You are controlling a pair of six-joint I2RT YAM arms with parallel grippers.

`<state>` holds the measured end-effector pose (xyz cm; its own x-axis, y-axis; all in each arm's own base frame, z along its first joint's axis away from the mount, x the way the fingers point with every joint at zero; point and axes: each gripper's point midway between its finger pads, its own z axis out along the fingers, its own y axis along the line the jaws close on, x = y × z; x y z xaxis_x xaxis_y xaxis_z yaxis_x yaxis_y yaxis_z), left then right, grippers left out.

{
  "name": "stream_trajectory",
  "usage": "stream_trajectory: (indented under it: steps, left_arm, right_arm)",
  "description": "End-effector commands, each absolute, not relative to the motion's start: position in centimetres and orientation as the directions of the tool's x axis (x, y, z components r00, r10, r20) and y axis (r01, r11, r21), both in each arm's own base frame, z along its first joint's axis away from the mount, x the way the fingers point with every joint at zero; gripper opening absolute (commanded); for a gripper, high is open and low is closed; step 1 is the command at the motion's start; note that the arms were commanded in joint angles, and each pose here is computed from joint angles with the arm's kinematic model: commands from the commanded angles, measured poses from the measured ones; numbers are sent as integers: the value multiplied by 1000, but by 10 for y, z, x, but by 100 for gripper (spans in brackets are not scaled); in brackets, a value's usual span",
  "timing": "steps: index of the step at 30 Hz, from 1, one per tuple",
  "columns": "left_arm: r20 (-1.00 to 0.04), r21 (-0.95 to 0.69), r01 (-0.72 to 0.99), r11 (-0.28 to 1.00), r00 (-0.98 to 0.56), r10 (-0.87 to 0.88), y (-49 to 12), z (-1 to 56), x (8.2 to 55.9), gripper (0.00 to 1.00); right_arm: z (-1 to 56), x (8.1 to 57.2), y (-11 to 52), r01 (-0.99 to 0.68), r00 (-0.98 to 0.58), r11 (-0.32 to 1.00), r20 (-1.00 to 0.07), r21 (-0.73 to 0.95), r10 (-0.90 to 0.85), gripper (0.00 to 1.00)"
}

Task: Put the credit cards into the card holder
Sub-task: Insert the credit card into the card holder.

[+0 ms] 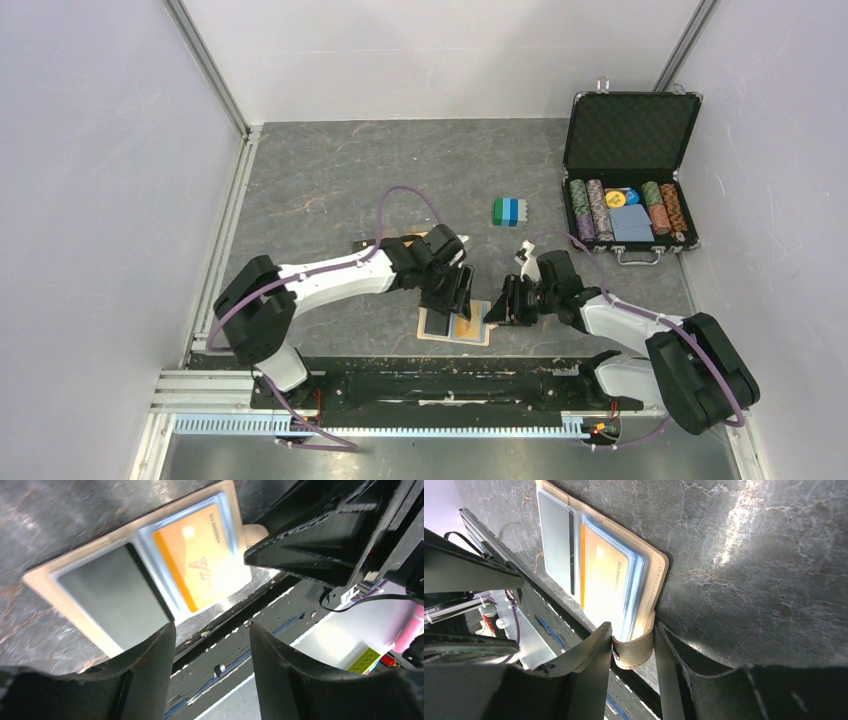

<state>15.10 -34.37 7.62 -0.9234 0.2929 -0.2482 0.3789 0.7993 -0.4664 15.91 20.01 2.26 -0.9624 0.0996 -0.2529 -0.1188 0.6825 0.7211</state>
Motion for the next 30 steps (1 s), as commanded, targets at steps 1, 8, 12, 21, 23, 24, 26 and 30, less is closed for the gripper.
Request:
stream_trajectory:
  steps: [1,8,12,21,23,24,26,30]
  left_arm:
    - [-286,-477,367,799,-924,253,-320,83,155,63]
    - [-248,-583,222,782,-965,90,-281,83,164,66]
    - [-202,-634,131,762,-979,0,-262,74,170,66]
    - [-144,-684,47,728,-987,-71,-258,48,175,66]
    - [-142,-675,39,737,-987,-78,-258,41,176,66]
    - [-137,-664,32,747,-987,-79,-257,36,177,65]
    - [-129,-647,24,762,-989,-78,-257,30,178,64]
    - [-119,-656,30,754,-991,-65,-270,26,175,64]
  right_arm:
    - [29,169,199,-154,-950,701,-300,696,89,41]
    - [29,169,198,-162,-949,705,-305,691,81,44]
    - [28,168,198,-162,-950,706,-304,690,78,44]
    - [25,166,196,-159,-951,711,-299,686,76,44]
    - [25,165,196,-158,-951,711,-299,686,76,44]
    - [25,166,197,-159,-951,710,-299,686,76,44]
    - [25,166,196,-158,-951,712,-299,685,77,44]
    - [24,165,196,-157,-951,712,-298,684,77,44]
